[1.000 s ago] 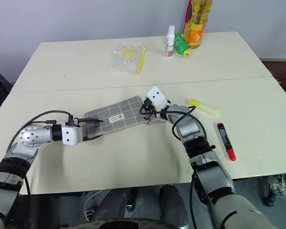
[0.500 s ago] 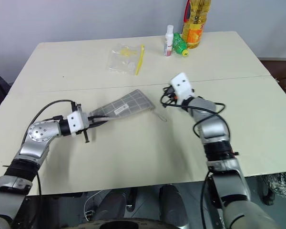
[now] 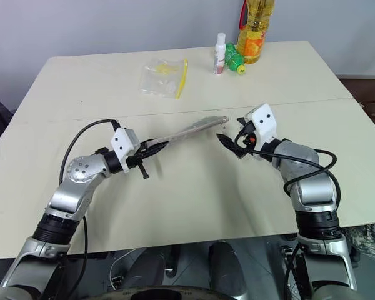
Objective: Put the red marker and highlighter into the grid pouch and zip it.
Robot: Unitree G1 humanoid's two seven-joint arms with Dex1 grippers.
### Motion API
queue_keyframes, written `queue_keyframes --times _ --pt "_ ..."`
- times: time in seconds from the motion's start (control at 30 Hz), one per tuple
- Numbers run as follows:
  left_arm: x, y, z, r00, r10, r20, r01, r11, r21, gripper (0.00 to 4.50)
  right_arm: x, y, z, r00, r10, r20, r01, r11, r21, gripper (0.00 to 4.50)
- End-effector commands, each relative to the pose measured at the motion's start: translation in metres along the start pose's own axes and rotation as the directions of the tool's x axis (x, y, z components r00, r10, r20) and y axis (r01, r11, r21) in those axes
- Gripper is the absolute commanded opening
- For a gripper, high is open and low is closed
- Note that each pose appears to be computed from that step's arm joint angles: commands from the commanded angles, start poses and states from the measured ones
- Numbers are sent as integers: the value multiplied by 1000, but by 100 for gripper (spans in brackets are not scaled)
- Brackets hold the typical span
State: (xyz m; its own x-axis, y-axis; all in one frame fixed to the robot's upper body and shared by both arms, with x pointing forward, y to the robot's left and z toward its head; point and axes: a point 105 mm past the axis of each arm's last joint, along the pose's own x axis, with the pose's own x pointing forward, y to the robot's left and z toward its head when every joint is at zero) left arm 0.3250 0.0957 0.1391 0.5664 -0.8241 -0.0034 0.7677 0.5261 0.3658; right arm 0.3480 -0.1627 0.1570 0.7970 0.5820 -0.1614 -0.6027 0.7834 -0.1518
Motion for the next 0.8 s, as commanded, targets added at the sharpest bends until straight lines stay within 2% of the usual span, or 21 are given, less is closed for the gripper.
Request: queue_keyframes --times 0.03,0.13,0.3,0.37,0.43,0.6,0.67,0.8 --pt "1 -1 12 999 7 35 -8 1000 28 0 0 2 9 999 -12 39 12 1000 -8 446" --pt "1 -2 12 999 15 41 -16 1000 12 0 6 -1 5 998 -44 49 41 998 56 446" --pt "1 -4 13 999 19 46 -19 1000 2 0 9 3 5 997 -41 72 34 995 95 214" --pt "2 -5 13 999 19 46 -19 1000 1 0 10 5 4 997 -40 72 33 995 96 94" --pt "2 -5 14 999 21 48 -21 1000 1 0 11 6 4 997 -37 73 30 995 98 2" --pt "6 -5 12 999 26 37 -27 1000 10 0 12 19 6 998 1 60 -4 999 44 2" --pt "11 -6 10 999 29 30 -30 999 17 0 13 33 5 998 58 17 -57 997 -51 2" --pt "21 -11 9 999 29 30 -30 999 20 0 15 61 10 986 168 -23 -169 975 -142 2"
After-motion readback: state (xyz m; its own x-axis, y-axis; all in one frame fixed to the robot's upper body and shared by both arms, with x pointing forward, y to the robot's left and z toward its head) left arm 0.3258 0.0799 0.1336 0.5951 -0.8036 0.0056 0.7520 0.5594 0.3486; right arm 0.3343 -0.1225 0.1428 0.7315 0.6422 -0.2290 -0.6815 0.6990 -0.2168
